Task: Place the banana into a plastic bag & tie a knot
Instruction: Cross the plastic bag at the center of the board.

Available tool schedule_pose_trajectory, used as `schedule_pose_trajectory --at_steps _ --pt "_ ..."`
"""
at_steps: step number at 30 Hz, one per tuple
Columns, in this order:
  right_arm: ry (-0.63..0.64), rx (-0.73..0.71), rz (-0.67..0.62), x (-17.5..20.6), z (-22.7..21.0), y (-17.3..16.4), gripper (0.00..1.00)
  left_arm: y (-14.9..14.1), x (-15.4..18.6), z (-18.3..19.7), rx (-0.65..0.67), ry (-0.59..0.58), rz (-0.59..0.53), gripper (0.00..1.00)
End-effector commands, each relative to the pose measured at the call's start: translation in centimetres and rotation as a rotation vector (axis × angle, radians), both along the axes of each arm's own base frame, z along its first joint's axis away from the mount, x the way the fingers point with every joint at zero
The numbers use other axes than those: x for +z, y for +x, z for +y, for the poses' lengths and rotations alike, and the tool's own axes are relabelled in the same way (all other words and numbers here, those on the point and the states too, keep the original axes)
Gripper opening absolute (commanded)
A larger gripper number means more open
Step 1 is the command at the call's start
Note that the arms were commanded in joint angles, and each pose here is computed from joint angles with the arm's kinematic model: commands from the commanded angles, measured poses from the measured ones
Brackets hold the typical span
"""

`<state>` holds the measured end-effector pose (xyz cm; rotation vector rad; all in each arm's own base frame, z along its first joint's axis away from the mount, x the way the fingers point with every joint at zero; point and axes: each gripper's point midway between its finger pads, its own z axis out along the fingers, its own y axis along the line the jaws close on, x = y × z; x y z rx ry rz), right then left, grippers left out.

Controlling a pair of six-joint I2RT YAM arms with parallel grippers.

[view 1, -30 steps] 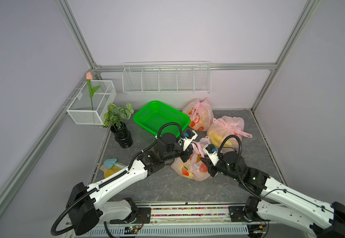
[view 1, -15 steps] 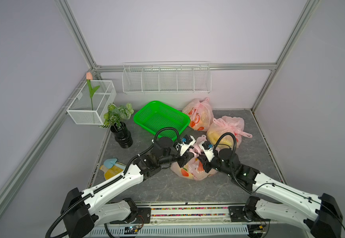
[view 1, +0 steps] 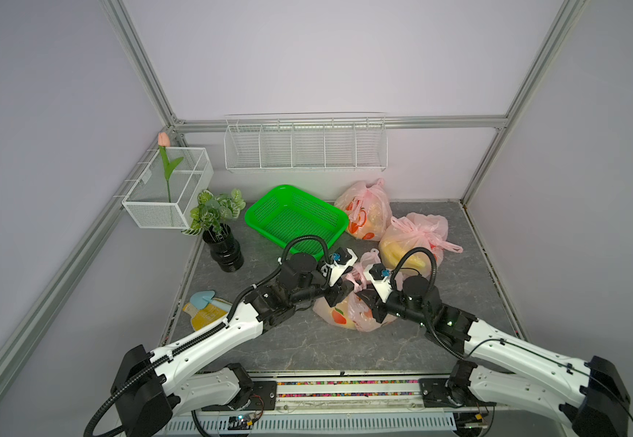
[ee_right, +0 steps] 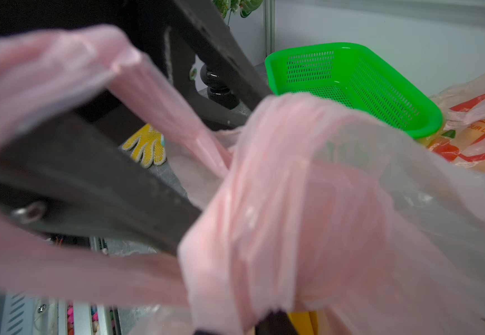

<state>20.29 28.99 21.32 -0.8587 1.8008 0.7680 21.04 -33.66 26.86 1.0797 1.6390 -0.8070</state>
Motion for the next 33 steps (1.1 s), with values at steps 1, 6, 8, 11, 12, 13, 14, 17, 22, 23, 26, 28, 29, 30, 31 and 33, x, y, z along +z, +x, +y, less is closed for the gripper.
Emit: schedule_pose_trajectory --at_steps 1,6,8,11,12,13,14,17,22,23,26,28,29,30,31,33 --pt "0.052 0.026 0.004 0.5 0.7 -0.4 0.14 0.5 2.1 -0.6 -0.003 -0.047 -0.021 0.38" --pt "0.024 -0.024 -0.003 -0.4 0.4 0.6 0.14 0.1 3.5 -1.2 -0.03 -0.102 -0.004 0.23" --pt "0.008 -0.084 -0.023 -0.7 -0.3 1.7 0.14 -0.6 3.4 -1.5 -0.078 -0.106 0.005 0.25" --pt "0.037 -0.134 -0.046 -0.1 -1.3 2.9 0.14 -1.2 2.4 -1.4 -0.105 -0.075 0.02 0.33" --pt "0.053 -0.133 -0.049 0.3 -1.4 3.1 0.15 -1.2 2.1 -1.3 -0.097 -0.061 0.024 0.35" --pt "0.062 -0.124 -0.05 0.6 -1.4 3.1 0.14 -1.2 1.7 -1.1 -0.092 -0.051 0.022 0.39" --pt "0.066 -0.113 -0.056 0.9 -1.3 3.0 0.14 -1.1 1.4 -0.9 -0.082 -0.041 0.019 0.42" --pt "0.076 -0.074 -0.057 1.4 -0.9 2.3 0.15 -0.5 0.8 -0.2 -0.035 -0.021 0.007 0.49" --pt "0.074 -0.025 -0.049 1.1 -0.3 1.1 0.15 0.3 0.3 0.2 -0.002 -0.01 -0.003 0.6" --pt "0.073 -0.019 -0.049 1.0 -0.2 0.9 0.15 0.3 0.1 0.1 -0.008 -0.001 -0.001 0.61" --pt "0.068 -0.004 -0.049 0.8 0.1 0.5 0.15 0.3 -0.1 -0.5 -0.03 0.012 0.012 0.63" --pt "0.063 0.006 -0.048 0.6 0.4 0.4 0.15 0.1 0.0 -0.9 -0.054 0.003 0.019 0.63" --pt "0.06 0.01 -0.047 0.5 0.6 0.4 0.14 -0.1 0.1 -1.1 -0.065 -0.008 0.023 0.64" --pt "0.056 0.013 -0.045 0.3 0.7 0.4 0.15 -0.2 0.2 -1.3 -0.076 -0.016 0.028 0.64" --pt "0.055 0.017 -0.044 0.2 0.9 0.4 0.15 -0.3 0.3 -1.4 -0.084 -0.02 0.031 0.64" --pt "0.061 0.025 -0.046 0.4 1.1 0.3 0.14 -0.1 0.0 -1.6 -0.082 -0.016 0.037 0.64"
